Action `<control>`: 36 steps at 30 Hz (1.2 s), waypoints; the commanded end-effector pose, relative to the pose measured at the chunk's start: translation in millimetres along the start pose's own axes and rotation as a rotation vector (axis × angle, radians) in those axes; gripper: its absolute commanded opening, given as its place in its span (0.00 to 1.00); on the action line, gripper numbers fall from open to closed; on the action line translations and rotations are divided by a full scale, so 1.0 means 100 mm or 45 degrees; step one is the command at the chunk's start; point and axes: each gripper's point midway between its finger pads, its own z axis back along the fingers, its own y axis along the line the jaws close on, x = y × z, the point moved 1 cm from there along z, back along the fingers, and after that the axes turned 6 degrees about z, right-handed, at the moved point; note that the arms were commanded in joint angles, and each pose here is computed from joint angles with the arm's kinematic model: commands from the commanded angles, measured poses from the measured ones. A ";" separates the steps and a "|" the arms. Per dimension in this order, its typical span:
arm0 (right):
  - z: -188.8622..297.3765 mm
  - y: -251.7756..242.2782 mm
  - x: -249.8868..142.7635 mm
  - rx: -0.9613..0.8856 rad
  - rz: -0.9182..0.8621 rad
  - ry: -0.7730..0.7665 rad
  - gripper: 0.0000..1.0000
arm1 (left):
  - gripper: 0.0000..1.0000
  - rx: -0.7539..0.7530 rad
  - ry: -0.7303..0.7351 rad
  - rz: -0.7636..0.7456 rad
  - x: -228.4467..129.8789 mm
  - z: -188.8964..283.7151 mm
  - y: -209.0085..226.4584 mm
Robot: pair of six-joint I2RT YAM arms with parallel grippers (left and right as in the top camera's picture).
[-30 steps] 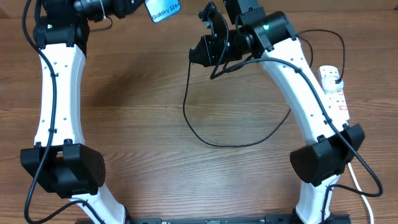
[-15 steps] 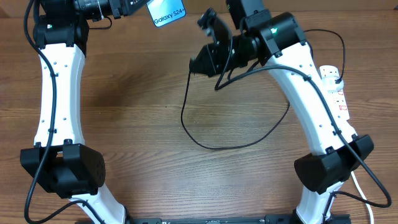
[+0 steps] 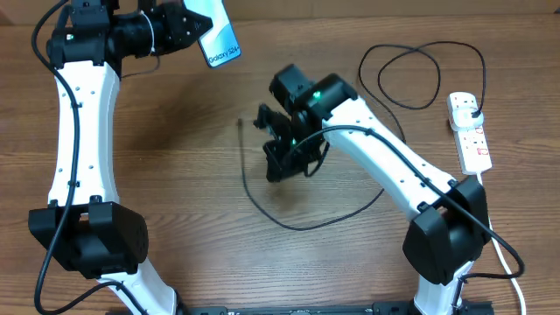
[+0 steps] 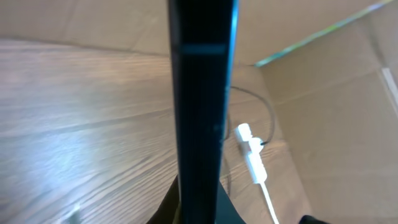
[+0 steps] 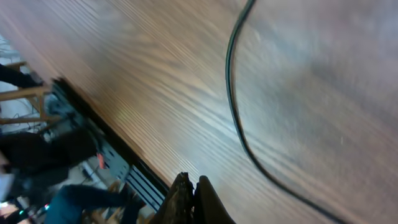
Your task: Plug charger to phone and switch on socket
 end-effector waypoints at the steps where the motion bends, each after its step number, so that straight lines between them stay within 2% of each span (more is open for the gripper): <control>1: -0.12 -0.12 -0.13 -0.059 -0.044 0.037 0.04 | 0.04 0.095 -0.042 -0.094 0.06 0.06 0.04; 5: -0.17 -0.13 -0.09 -0.036 -0.111 0.009 0.04 | 0.04 0.196 -0.047 -0.062 0.04 0.08 0.18; 6: -0.16 -0.07 -0.08 0.007 -0.111 0.005 0.10 | 0.04 0.224 -0.047 -0.053 0.04 0.08 0.22; 7: -0.14 0.07 -0.06 0.124 -0.110 -0.002 0.45 | 0.04 0.273 -0.042 -0.034 0.01 0.09 0.29; 8: -0.12 0.14 -0.04 0.186 -0.108 -0.006 0.72 | 0.04 0.306 -0.040 -0.021 0.00 0.10 0.33; 9: -0.09 0.21 -0.02 0.265 -0.107 -0.017 0.88 | 0.04 0.336 -0.038 -0.011 -0.01 0.11 0.37; 10: -0.05 0.29 0.01 0.349 -0.106 -0.032 1.00 | 0.04 0.387 -0.032 0.006 -0.04 0.13 0.44; 13: 0.01 0.31 0.07 0.418 -0.114 -0.066 1.00 | 0.04 0.422 -0.010 0.032 -0.09 0.15 0.49; 23: 0.05 0.24 0.20 0.410 -0.171 -0.129 1.00 | 0.04 0.428 0.007 0.048 -0.13 0.15 0.50; 27: -0.13 0.03 0.22 0.180 -0.152 -0.142 1.00 | 0.04 0.429 0.011 0.052 -0.14 0.15 0.50; 29: -0.25 -0.13 0.21 0.014 -0.247 -0.143 1.00 | 0.04 0.430 0.014 0.054 -0.15 0.15 0.50; 31: -0.37 -0.25 0.17 -0.139 -0.309 -0.151 0.90 | 0.04 0.430 0.014 0.054 -0.15 0.15 0.50; 32: -0.44 -0.30 0.14 -0.210 -0.322 -0.148 0.89 | 0.04 0.430 0.014 0.054 -0.15 0.15 0.50; 34: -0.60 -0.28 0.06 -0.260 -0.299 -0.123 0.88 | 0.04 0.430 0.014 0.054 -0.15 0.15 0.50; 36: -0.79 -0.20 -0.02 -0.264 -0.253 -0.102 0.80 | 0.04 0.430 0.014 0.054 -0.15 0.15 0.50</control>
